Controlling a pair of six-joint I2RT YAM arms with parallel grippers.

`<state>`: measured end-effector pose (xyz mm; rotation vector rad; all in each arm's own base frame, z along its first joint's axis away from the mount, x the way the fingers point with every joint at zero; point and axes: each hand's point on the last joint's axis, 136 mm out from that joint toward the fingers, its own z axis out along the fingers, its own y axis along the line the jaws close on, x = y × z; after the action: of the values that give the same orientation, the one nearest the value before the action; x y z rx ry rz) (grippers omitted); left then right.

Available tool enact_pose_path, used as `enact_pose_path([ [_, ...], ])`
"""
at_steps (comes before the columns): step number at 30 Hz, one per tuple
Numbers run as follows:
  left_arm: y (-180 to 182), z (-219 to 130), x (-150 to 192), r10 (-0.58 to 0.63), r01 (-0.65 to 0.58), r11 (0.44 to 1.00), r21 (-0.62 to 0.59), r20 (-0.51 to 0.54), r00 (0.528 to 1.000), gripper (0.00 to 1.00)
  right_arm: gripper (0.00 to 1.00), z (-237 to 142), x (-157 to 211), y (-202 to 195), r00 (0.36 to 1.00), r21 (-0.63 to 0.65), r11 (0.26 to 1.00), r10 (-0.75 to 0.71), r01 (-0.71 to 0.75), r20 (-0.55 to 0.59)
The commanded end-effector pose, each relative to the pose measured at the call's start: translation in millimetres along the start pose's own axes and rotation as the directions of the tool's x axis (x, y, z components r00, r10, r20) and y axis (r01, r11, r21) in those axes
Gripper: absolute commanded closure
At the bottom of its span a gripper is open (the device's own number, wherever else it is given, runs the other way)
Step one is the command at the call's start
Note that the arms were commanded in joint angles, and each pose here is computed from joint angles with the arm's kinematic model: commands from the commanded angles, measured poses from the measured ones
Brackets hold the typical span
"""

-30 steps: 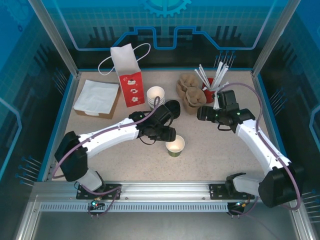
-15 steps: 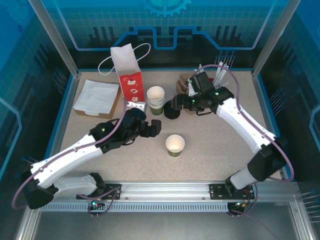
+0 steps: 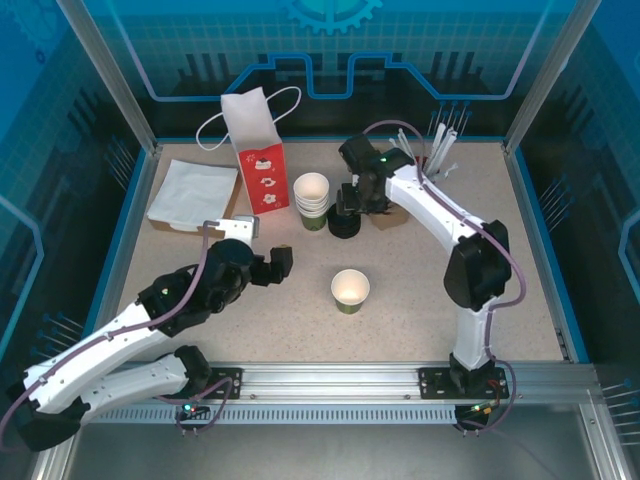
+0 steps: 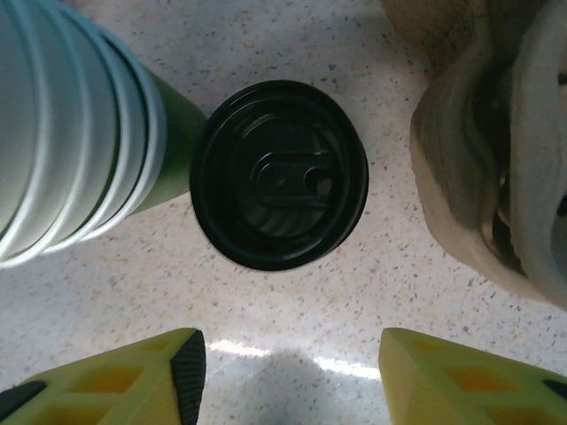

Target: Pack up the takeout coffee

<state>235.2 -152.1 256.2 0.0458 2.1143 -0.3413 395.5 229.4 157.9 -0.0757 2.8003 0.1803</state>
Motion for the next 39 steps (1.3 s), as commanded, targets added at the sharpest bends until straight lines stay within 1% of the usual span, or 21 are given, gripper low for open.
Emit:
enact_pose_path([
  [1,13,-5,-2,0.061,-0.060,0.997,-0.055,0.017,0.998,0.02,0.46,5,1,-3,1.000,0.092,0.996,-0.019,0.020,-0.018],
  [5,14,-7,-6,0.093,-0.092,0.994,-0.066,0.024,0.995,0.01,0.49,16,-4,-8,1.000,0.151,0.988,-0.023,0.026,-0.020],
  [8,15,-7,-8,0.109,-0.107,0.992,-0.071,0.028,0.994,0.01,0.51,26,-4,-8,0.999,0.170,0.985,-0.025,0.030,-0.031],
  [13,16,-8,-10,0.131,-0.128,0.988,-0.083,0.033,0.991,0.01,0.52,38,-2,-8,0.998,0.180,0.983,-0.024,0.033,-0.055],
  [22,15,-4,-9,0.147,-0.144,0.986,-0.088,0.025,0.989,0.01,0.55,56,-7,-8,0.998,0.185,0.982,-0.013,0.024,-0.061],
  [24,14,-2,-8,0.152,-0.149,0.984,-0.092,0.019,0.988,0.01,0.58,59,-8,-8,0.998,0.186,0.982,-0.011,0.023,-0.064],
  [33,10,2,-11,0.162,-0.160,0.983,-0.093,0.011,0.987,0.01,0.63,72,-11,-12,0.997,0.186,0.983,0.009,0.005,-0.077],
  [35,9,3,-11,0.166,-0.164,0.982,-0.094,0.009,0.986,0.01,0.66,74,-10,-13,0.997,0.187,0.982,0.010,0.005,-0.081],
  [39,7,4,-13,0.166,-0.165,0.982,-0.092,0.005,0.986,0.01,0.65,77,-9,-16,0.996,0.192,0.981,0.018,0.000,-0.093],
])
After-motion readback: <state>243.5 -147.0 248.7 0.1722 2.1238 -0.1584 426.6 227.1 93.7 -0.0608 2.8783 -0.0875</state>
